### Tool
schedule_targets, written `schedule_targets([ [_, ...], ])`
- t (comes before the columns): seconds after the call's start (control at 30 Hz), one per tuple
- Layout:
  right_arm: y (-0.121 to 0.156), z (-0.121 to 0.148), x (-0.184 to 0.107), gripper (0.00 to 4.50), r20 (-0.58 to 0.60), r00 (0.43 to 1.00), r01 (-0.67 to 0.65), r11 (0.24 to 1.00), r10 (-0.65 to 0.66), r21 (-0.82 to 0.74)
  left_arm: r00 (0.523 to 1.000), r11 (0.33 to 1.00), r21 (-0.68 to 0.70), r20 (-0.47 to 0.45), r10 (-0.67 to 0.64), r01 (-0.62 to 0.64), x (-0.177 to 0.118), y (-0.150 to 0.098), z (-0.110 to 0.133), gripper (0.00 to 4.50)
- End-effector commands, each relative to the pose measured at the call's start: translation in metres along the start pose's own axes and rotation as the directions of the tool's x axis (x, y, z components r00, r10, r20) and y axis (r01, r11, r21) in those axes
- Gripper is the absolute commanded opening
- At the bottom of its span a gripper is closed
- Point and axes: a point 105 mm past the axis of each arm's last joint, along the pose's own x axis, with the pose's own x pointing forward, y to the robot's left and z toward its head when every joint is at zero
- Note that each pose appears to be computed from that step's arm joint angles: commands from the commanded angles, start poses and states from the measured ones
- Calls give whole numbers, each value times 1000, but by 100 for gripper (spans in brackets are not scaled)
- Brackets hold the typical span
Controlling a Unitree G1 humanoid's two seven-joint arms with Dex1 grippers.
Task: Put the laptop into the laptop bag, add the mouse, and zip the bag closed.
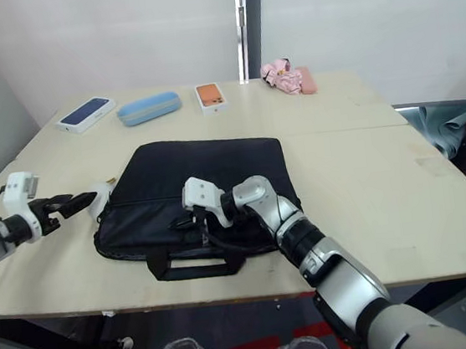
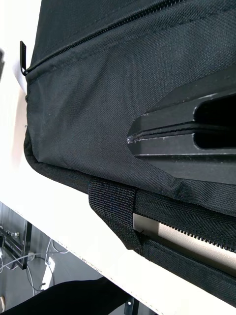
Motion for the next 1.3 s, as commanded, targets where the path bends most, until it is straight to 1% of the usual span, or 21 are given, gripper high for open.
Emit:
schedule_targets([
  [0.03, -2, -21, -8, 2, -69, 997, 25, 998, -21, 56, 1000, 1000, 24, -2, 14, -13, 9, 2, 3, 450],
  [0.13, -2, -21, -8, 2, -71, 997, 28, 998, -24, 55, 999, 1000, 12, -29, 16, -16, 15, 3, -4, 450],
  [0.23, -3, -23, -10, 0, -84, 996, 32, 998, -28, 50, 999, 1000, 10, -45, 6, -6, 16, 2, -9, 377],
  [0.53, -4, -22, -7, 0, -81, 996, 41, 998, -37, 50, 999, 1000, 15, -43, -7, 8, 10, 2, -9, 49],
  [0.57, -4, -23, -7, 0, -81, 996, 42, 998, -38, 50, 999, 999, 43, -35, -10, 11, 7, 2, -8, 20],
  [0.6, -4, -23, -7, 0, -80, 996, 43, 998, -39, 50, 1000, 998, 66, -27, -9, 10, 3, 3, -6, 1],
  [0.63, -4, -23, -6, 0, -80, 996, 44, 998, -40, 50, 1000, 997, 82, -21, -8, 10, 1, 3, -6, 1],
  [0.7, -5, -22, -6, 0, -67, 997, 52, 996, -47, 78, 1000, 992, 130, 26, -10, 6, -13, 4, 0, 1],
  [0.77, -6, -23, -6, 0, -69, 996, 55, 994, -49, 93, 997, 990, 143, 72, -18, 8, -28, 1, 8, 1],
  [0.8, -7, -24, -7, 0, -78, 996, 54, 994, -47, 95, 997, 985, 169, 72, -30, 18, -36, -2, 8, 1],
  [0.9, -5, -26, -7, 0, -87, 996, 44, 993, -34, 111, 998, 969, 244, 31, -50, 41, -52, -11, 1, 1],
  [0.93, -5, -26, -7, 0, -80, 996, 43, 992, -33, 122, 998, 964, 262, 29, -56, 47, -59, -14, 0, 1],
  [1.03, -4, -25, -6, 0, -68, 997, 34, 989, -24, 145, 992, 944, 326, 94, -86, 51, -81, -29, 8, 1],
  [1.07, -4, -24, -6, 0, -68, 997, 32, 989, -22, 147, 987, 932, 359, 120, -103, 54, -86, -36, 11, 1],
  [1.13, -3, -24, -5, 0, -67, 998, 25, 989, -15, 149, 981, 908, 413, 139, -139, 71, -90, -52, 11, 1],
  [1.23, -2, -22, -2, 0, -61, 998, 9, 988, 0, 154, 971, 870, 472, 106, -214, 140, -93, -79, -2, 1],
  [1.3, 0, -22, 0, 0, -68, 998, -5, 989, 16, 149, 965, 838, 507, 41, -258, 202, -96, -93, -16, 1],
])
